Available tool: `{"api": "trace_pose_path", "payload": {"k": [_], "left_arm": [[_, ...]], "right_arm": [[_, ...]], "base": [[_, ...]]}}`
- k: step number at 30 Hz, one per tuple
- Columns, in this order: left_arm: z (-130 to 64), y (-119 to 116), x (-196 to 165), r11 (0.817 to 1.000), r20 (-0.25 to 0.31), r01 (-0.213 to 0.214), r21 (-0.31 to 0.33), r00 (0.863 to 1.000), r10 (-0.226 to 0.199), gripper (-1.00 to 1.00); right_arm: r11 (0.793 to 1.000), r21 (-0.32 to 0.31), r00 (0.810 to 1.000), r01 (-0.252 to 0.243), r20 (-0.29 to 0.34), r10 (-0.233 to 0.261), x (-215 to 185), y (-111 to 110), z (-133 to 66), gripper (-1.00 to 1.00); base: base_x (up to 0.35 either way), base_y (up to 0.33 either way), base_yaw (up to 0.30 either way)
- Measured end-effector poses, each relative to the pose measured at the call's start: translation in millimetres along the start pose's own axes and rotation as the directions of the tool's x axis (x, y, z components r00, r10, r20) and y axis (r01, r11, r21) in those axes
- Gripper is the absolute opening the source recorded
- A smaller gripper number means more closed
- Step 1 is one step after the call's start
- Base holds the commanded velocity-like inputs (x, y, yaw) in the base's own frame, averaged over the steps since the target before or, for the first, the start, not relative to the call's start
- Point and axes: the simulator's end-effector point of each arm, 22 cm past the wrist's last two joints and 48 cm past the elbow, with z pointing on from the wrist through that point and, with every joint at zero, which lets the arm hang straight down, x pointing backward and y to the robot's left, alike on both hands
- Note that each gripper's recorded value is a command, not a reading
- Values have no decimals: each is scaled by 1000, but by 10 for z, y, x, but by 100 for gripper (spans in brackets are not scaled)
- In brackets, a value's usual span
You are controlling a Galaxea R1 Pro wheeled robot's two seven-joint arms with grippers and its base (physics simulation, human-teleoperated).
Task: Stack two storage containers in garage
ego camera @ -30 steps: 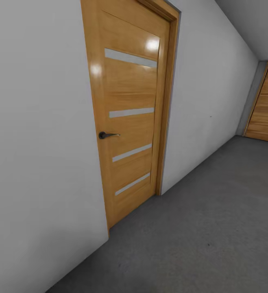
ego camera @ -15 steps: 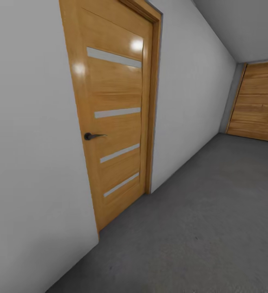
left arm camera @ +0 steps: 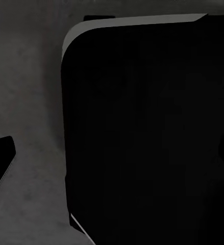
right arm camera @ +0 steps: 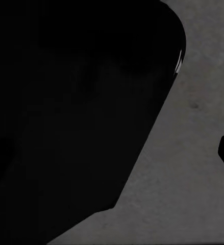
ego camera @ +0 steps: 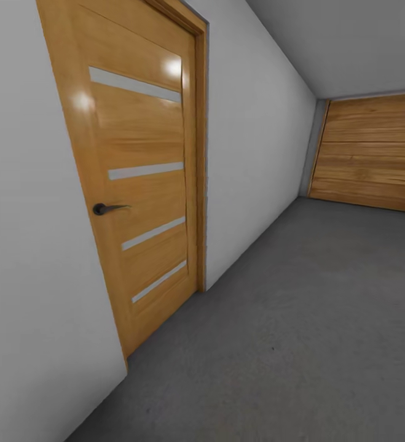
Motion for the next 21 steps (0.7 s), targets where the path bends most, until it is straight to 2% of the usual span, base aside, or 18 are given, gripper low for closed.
{"api": "trace_pose_path", "payload": {"k": [13,21], "left_arm": [[0,-2,1,1000,0,-2,1,1000,2,100],[-1,-2,4,1000,0,-4,1,1000,4,100]], "right_arm": [[1000,-1,1000,0,0,0,0,2,0,100],[1000,0,1000,0,1,0,1,1,-1,100]], "base": [[7,0,-282],[187,0,-274]]}}
